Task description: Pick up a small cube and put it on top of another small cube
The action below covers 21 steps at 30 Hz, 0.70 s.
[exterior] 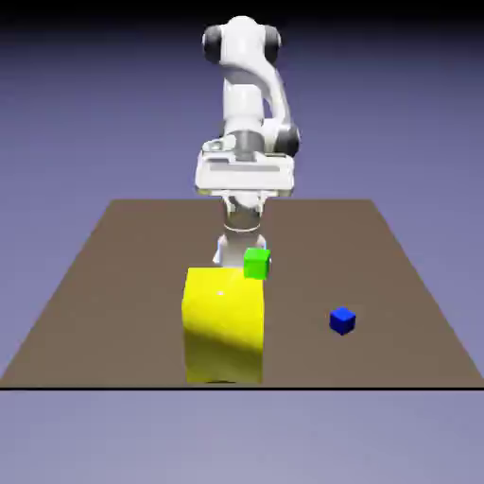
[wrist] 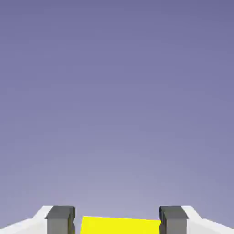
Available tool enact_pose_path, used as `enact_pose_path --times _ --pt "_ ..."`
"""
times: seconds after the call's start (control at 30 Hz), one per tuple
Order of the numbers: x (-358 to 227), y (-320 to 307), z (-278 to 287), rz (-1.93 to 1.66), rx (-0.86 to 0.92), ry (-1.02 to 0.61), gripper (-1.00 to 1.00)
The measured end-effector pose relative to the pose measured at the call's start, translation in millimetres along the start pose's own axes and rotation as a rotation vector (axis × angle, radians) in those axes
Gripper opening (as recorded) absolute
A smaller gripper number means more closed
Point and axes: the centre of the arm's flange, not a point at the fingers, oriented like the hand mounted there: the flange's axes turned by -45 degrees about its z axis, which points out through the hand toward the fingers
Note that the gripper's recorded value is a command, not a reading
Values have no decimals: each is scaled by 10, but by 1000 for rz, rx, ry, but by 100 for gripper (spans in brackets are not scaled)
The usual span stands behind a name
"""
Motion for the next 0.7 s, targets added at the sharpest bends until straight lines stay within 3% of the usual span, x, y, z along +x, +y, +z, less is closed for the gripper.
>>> enact_pose_path --times 0.27,0.4,0.5,0.7 --pt "-1030 1748 670 356 -4 -450 0" --pt "-1722 2076 900 552 84 -648 0" --pt "-2017 1619 1210 626 142 -840 0" --pt "-2194 570 1448 553 84 -1084 0"
